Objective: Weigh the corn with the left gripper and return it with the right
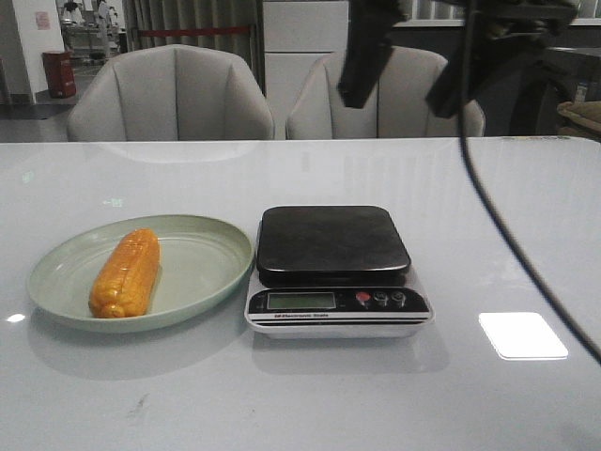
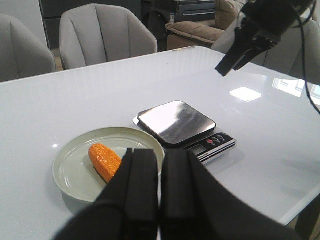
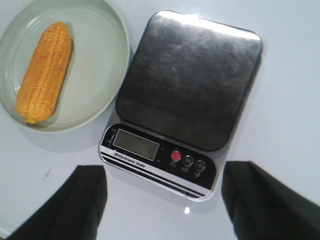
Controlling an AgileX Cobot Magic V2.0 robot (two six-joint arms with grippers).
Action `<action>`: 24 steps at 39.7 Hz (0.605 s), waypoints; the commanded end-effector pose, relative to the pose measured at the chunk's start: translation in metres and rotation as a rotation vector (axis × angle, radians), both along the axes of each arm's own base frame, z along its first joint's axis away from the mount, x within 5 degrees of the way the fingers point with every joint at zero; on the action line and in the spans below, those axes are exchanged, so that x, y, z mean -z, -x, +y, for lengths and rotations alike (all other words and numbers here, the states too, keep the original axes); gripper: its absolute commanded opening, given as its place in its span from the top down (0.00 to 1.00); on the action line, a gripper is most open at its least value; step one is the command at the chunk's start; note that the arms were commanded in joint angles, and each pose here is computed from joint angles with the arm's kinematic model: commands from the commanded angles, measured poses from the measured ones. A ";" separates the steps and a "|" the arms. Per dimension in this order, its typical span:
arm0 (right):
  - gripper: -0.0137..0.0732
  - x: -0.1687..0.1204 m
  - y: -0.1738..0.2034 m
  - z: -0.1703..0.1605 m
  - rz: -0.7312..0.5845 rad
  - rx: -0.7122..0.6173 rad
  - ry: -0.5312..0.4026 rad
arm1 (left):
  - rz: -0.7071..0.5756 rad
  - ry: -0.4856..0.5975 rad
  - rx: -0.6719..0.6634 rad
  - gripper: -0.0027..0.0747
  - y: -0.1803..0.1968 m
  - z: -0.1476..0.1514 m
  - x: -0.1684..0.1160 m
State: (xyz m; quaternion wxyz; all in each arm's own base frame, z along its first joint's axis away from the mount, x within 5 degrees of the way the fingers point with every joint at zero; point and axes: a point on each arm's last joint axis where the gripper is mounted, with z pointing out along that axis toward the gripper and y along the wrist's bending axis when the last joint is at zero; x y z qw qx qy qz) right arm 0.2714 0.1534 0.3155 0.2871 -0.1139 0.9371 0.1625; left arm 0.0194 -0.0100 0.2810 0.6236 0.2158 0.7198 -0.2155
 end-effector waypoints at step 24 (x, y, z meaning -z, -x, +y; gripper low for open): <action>0.18 -0.030 0.171 -0.105 -0.670 0.029 -0.132 | -0.102 0.073 0.009 0.82 0.005 0.004 -0.015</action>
